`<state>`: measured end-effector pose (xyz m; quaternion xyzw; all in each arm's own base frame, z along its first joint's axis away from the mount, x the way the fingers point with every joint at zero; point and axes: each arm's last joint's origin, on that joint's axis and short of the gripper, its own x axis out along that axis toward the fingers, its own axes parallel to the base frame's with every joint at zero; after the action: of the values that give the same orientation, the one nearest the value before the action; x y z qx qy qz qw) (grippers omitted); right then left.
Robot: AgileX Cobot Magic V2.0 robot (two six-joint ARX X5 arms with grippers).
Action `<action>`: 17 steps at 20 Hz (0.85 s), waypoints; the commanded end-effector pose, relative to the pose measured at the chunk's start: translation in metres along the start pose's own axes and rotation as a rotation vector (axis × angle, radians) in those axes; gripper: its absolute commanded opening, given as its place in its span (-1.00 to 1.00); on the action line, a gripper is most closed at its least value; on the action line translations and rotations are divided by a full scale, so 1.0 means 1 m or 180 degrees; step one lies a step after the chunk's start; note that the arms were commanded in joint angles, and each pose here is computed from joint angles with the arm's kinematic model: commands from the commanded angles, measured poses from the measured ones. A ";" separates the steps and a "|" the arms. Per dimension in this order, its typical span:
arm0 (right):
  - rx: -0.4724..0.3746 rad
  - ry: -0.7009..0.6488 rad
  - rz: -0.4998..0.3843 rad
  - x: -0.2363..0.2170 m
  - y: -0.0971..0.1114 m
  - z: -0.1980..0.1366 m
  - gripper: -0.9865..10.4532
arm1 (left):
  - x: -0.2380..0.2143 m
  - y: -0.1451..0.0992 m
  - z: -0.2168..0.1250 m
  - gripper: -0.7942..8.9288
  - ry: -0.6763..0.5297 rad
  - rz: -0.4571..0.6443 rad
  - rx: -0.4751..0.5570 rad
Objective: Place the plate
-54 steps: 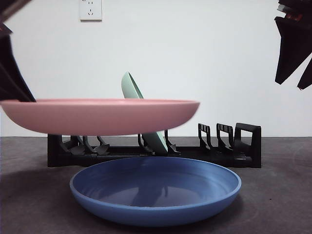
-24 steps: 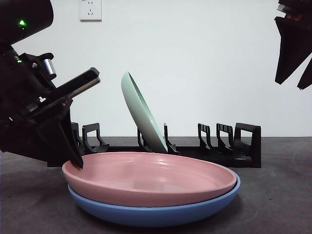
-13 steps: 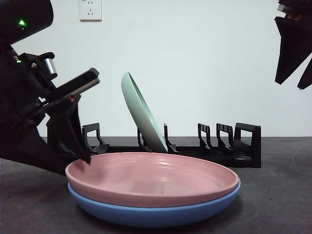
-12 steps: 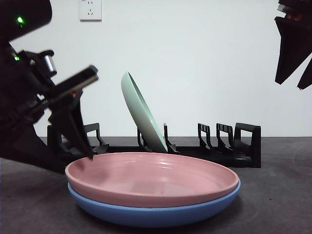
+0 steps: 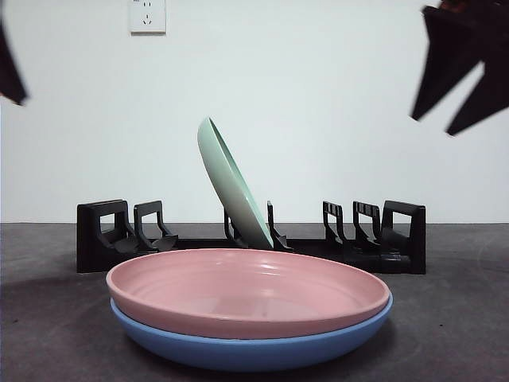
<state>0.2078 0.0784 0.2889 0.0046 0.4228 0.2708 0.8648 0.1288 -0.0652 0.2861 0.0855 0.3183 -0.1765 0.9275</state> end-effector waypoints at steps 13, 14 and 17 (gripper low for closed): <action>0.0525 0.0124 0.1180 0.071 0.071 0.149 -0.37 | -0.044 0.011 -0.007 -0.31 -0.0529 0.0230 0.0037; 0.0540 0.0120 0.1203 0.077 0.074 0.157 -0.37 | -0.044 0.011 -0.008 -0.31 -0.0497 0.0229 0.0041; 0.0603 0.0124 0.1253 0.093 0.076 0.177 -0.37 | -0.044 0.011 -0.009 -0.31 -0.0472 0.0229 0.0046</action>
<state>0.3456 0.2220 0.3525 0.1561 0.4527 0.3928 0.7852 0.0957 -0.0410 0.3012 0.0941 0.2554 -0.1522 0.9501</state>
